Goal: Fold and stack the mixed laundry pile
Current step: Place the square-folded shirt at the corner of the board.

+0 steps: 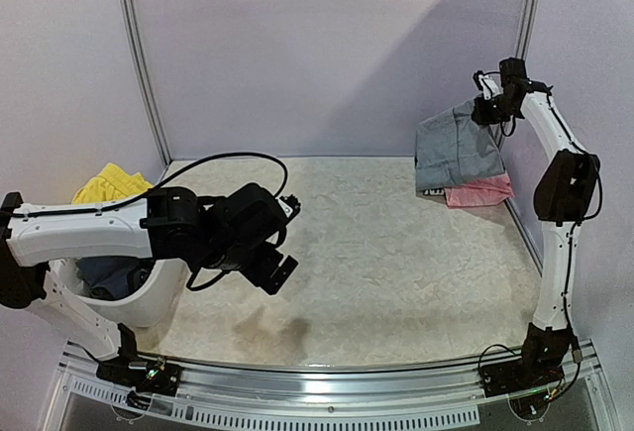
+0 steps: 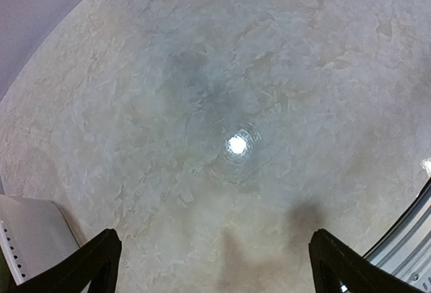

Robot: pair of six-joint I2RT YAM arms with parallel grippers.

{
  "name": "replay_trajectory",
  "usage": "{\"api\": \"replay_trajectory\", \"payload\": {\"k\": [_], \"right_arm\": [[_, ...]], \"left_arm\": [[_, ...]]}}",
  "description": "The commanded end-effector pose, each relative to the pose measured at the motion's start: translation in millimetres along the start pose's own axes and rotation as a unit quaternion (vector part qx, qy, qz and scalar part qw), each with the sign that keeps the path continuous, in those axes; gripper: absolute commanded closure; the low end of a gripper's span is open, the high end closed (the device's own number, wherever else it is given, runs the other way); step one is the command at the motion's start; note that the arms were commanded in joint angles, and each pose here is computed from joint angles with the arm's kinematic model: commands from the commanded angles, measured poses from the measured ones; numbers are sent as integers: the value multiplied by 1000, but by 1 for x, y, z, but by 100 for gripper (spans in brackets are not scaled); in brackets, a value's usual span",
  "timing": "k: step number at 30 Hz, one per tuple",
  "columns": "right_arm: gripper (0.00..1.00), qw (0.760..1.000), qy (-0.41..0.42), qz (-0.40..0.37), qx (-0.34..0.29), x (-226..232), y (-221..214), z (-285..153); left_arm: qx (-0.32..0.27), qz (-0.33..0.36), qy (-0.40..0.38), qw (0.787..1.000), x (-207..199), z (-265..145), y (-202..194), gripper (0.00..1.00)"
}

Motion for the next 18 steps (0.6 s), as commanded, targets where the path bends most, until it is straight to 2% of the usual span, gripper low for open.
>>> {"api": "replay_trajectory", "payload": {"k": [1, 18], "right_arm": [[100, 1000, -1, -2, -25, -23, 4, 22], [100, 996, -37, -31, -77, -74, -6, 85]], "left_arm": [[18, -3, -6, 1000, 5, 5, 1, 0], [61, -6, -17, 998, 11, 29, 15, 0]]}}
Point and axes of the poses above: each gripper's point midway between its finger pads, its own z axis out along the fingers, its own x axis along the line the jaws close on, y = z × x, the point moved 9 cm from there along -z, back along the fingers, and after that the axes turned 13 degrees about z, right-handed, at the moved point
